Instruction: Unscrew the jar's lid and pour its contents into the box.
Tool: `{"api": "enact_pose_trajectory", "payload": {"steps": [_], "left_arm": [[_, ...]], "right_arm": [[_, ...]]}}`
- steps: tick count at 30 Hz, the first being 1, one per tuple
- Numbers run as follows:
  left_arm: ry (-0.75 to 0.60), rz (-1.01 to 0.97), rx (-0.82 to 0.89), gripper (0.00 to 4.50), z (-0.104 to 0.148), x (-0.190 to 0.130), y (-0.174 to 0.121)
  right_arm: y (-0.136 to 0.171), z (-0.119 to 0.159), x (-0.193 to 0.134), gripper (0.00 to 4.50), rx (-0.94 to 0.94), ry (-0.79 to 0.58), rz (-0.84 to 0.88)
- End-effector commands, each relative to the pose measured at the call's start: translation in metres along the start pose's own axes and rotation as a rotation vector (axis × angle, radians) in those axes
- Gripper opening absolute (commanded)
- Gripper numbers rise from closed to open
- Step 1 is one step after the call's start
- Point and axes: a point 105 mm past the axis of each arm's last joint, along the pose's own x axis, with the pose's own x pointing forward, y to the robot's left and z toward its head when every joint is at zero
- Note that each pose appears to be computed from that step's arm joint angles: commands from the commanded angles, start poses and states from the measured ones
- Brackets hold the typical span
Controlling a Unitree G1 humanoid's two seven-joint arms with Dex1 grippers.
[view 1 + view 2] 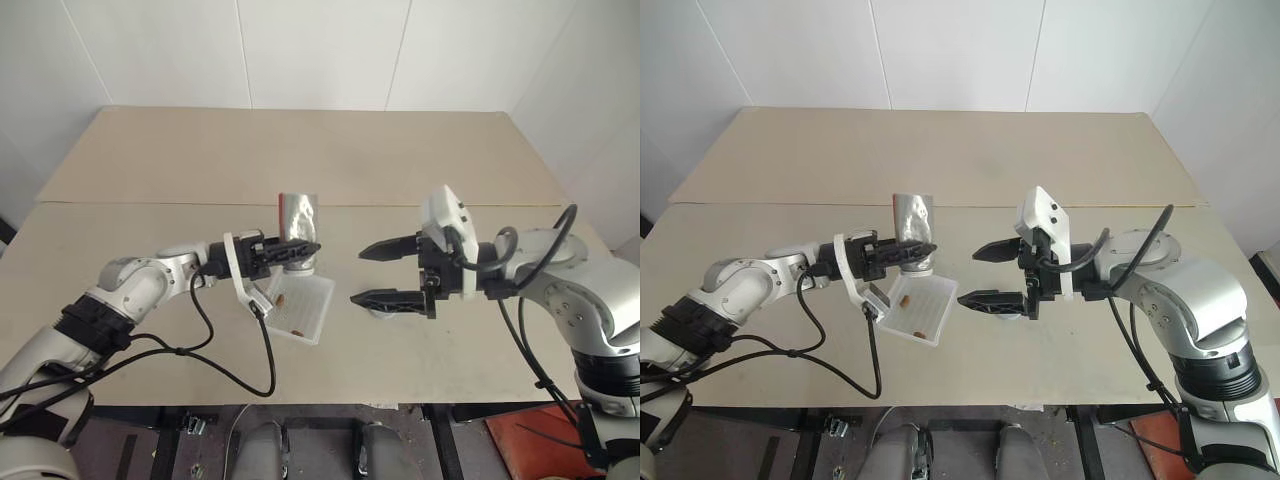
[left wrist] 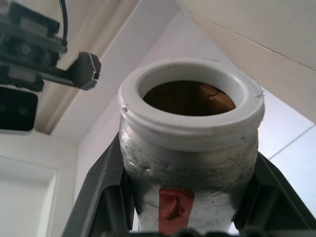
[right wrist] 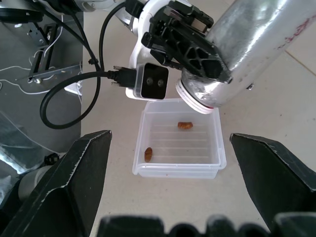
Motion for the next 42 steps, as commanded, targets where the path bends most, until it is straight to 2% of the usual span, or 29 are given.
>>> {"api": "enact_pose_trajectory", "payload": {"steps": [1,4,9,13,16,20,25,29,32,33,42], "left_arm": [[0.216,-0.027,-0.264,2.04,-0.025,-0.009,-0.004],[0.472,-0.09,-0.654,2.04,-0.048,-0.025,-0.015],[0.788,-0.126,-1.351,2.04,-0.057,-0.052,-0.035],[0.897,0.007,-1.918,2.04,-0.044,-0.06,-0.038],[0.915,0.068,-2.165,2.04,-0.03,-0.062,-0.039],[0.944,0.102,-2.309,2.04,-0.011,-0.065,-0.047],[0.979,0.115,-2.34,2.04,0.013,-0.069,-0.061],[1.03,0.098,-2.328,3.32,0.027,-0.074,-0.07],[1.022,0.093,-2.318,4.34,0.029,-0.079,-0.065],[1.013,0.096,-2.313,4.48,0.028,-0.082,-0.061],[0.891,0.016,-2.3,4.48,0.033,-0.12,-0.004]], "right_arm": [[0.001,0.012,-0.004,4.46,-0.078,-0.049,-0.023],[-0.001,0.011,-0.004,4.46,-0.089,-0.068,-0.043],[-0.005,0.008,-0.002,4.46,-0.097,-0.107,-0.066],[-0.007,0.006,-0.001,4.46,-0.083,-0.122,-0.074],[-0.008,0.006,0.0,4.46,-0.072,-0.134,-0.082],[-0.009,0.007,0.002,4.46,-0.063,-0.145,-0.091],[-0.01,0.011,0.002,4.46,-0.063,-0.157,-0.094],[-0.009,0.013,0.002,4.5,-0.067,-0.156,-0.097],[-0.008,0.013,0.001,4.5,-0.069,-0.151,-0.099],[-0.007,0.013,0.0,4.5,-0.069,-0.151,-0.099],[-0.008,0.003,-0.011,4.5,-0.048,-0.119,-0.108]]}}
